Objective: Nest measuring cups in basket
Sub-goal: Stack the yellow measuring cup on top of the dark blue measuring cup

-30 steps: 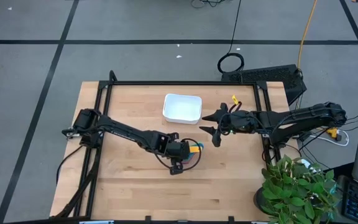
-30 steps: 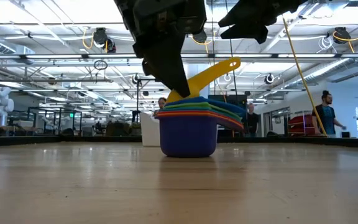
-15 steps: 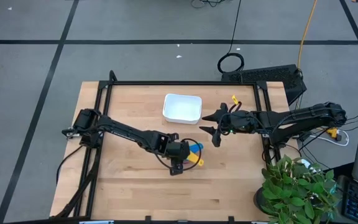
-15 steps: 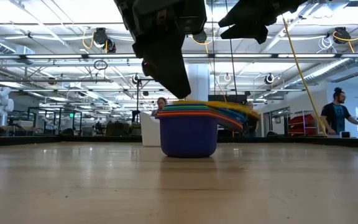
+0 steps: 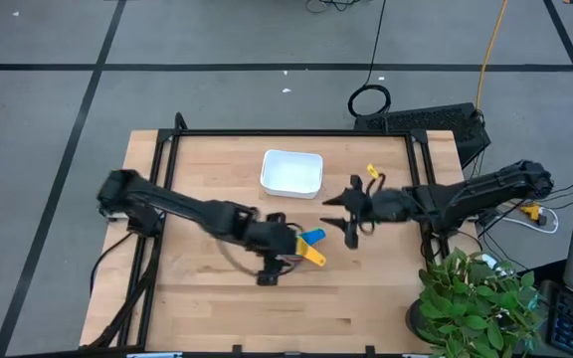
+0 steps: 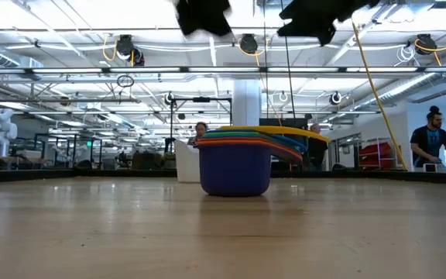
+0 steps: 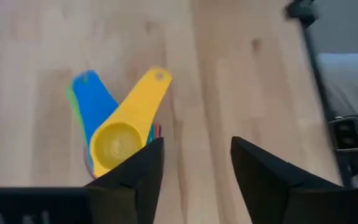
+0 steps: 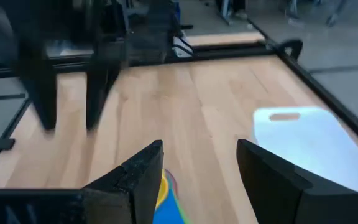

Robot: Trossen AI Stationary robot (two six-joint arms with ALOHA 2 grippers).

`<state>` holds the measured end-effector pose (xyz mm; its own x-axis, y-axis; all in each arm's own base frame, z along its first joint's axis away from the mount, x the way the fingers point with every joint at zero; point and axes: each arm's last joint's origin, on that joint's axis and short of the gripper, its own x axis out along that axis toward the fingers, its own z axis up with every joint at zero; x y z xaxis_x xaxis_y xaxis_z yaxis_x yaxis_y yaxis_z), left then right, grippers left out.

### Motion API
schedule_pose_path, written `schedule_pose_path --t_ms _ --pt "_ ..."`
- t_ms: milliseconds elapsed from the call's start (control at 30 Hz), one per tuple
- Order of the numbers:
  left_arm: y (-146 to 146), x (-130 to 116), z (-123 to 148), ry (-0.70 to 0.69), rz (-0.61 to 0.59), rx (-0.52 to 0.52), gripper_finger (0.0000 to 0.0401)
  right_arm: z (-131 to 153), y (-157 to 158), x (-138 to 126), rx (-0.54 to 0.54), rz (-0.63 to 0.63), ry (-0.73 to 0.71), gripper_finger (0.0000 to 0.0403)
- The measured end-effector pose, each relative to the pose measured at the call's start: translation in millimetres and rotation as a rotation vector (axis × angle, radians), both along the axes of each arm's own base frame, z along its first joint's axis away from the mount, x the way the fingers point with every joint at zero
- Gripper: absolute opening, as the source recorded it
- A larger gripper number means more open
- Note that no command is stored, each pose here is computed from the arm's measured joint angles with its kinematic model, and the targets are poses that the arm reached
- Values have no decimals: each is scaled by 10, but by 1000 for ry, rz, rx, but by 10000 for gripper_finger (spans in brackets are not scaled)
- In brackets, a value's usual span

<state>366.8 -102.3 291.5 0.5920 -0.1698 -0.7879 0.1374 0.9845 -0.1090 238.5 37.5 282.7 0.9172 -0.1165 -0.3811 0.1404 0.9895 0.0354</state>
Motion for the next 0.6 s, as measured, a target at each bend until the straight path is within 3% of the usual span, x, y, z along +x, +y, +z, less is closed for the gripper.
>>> schedule_pose_path --t_ms 200,367,600 --pt "62 -573 437 -210 64 104 131 -68 249 45 -22 35 -2 199" --pt "232 -1011 456 -400 129 26 98 -169 415 318 -23 93 20 199" --pt "417 -1440 339 -622 198 -99 63 -393 653 687 27 274 282 199"
